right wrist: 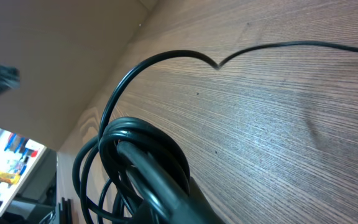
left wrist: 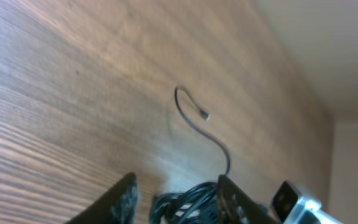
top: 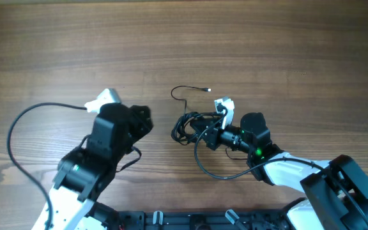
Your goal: Untangle cables
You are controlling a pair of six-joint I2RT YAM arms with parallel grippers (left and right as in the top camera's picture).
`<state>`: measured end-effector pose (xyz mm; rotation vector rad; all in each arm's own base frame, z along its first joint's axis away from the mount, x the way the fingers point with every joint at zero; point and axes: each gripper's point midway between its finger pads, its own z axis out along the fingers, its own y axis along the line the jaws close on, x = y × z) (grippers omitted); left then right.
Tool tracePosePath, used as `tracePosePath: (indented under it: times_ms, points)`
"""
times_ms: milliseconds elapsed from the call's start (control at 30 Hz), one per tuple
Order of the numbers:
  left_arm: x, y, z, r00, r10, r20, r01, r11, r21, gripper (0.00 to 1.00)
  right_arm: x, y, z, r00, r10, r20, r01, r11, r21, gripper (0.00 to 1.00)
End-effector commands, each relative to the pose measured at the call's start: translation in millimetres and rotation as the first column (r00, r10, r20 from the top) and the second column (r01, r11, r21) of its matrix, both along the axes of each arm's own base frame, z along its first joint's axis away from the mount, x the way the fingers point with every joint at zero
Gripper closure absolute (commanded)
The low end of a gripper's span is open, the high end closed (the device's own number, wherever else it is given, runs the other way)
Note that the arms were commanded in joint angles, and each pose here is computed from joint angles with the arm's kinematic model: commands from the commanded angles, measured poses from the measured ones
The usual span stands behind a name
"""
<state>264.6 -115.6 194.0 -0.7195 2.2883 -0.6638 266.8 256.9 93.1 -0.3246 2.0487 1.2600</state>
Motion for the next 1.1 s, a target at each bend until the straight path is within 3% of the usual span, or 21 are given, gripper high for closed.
tracePosePath:
  times_ms: [0,100,200,400,567,667,867,1067]
  points:
    - [-5,-28,-21,0.974,-0.215,-0.078,0.217,0.976,0.025,0.40,-1,2,1,1.000,0.010,0.002,-0.010,1.000,0.006,0.94]
    - [-8,-42,-49,0.946,-0.274,-0.174,0.286,0.957,0.052,0.37,-1,2,1,1.000,0.010,0.002,-0.010,1.000,0.006,0.95]
    - [-11,-60,-74,0.912,-0.325,-0.250,0.346,0.937,0.045,0.47,-1,2,1,1.000,0.010,0.002,-0.010,1.000,0.006,0.94]
    - [-26,-95,-81,0.814,-0.536,-0.223,0.563,0.823,0.079,0.49,-1,1,1,1.000,0.010,0.002,-0.010,1.000,0.006,0.91]
    - [-25,-93,-82,0.822,-0.523,-0.226,0.555,0.824,0.113,0.54,-1,1,0,1.000,0.010,0.001,-0.010,1.000,0.004,0.90]
    - [-10,-80,-72,0.870,-0.461,-0.176,0.489,0.853,0.182,0.54,-1,1,-1,1.000,0.010,-0.003,-0.010,1.000,0.002,0.89]
    - [-3,-74,-23,0.912,-0.410,-0.023,0.410,0.905,0.110,0.53,1,0,-1,1.000,-0.003,-0.001,0.003,1.000,-0.001,0.87]
    - [-19,-93,-30,0.871,-0.486,-0.069,0.488,0.873,0.014,0.61,2,-1,-1,1.000,-0.011,0.000,0.011,1.000,-0.004,0.86]
